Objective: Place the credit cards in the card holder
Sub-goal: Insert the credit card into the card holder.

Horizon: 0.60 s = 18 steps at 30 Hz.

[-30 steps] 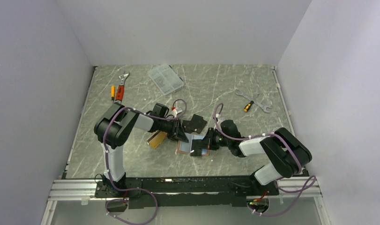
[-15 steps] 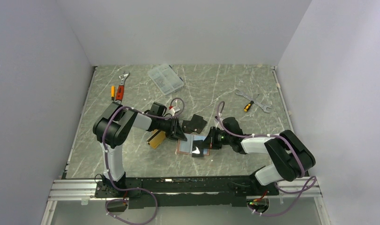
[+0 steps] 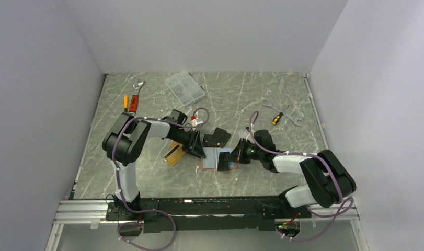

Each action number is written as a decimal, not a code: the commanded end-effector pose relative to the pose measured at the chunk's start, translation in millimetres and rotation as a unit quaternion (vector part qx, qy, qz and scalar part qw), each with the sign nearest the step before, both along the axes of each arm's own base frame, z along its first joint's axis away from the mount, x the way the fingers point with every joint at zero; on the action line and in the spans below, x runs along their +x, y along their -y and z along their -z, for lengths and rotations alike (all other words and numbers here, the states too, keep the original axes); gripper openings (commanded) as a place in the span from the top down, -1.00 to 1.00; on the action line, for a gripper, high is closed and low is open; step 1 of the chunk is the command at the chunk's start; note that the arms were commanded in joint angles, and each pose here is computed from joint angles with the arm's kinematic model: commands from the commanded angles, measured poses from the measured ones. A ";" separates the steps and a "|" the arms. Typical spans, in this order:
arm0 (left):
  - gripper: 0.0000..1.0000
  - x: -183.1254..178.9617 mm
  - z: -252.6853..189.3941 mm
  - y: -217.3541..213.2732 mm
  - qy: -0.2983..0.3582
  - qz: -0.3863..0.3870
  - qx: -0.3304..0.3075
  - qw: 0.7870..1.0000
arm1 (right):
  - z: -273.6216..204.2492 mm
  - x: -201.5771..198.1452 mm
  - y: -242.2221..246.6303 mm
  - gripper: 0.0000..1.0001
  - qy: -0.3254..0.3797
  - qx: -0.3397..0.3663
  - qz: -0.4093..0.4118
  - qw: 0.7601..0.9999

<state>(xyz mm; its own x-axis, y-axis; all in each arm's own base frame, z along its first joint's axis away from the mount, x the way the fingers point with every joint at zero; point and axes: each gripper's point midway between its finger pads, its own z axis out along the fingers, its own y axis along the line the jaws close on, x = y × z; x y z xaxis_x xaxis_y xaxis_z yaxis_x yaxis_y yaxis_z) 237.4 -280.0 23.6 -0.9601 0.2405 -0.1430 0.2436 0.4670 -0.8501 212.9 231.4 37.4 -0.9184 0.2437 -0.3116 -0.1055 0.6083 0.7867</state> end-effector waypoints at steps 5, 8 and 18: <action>0.51 -29.2 23.8 -18.3 0.059 0.108 0.085 0.989 | -22.7 13.5 -2.5 1.00 0.039 0.029 0.011 0.999; 0.58 -38.7 24.1 -19.5 0.087 0.147 0.095 0.981 | -30.0 17.7 -1.7 1.00 0.053 0.039 0.017 0.998; -0.96 -43.0 -2.1 -10.5 0.081 0.159 0.054 0.983 | 5.0 -4.2 6.4 1.00 0.010 0.021 0.011 1.000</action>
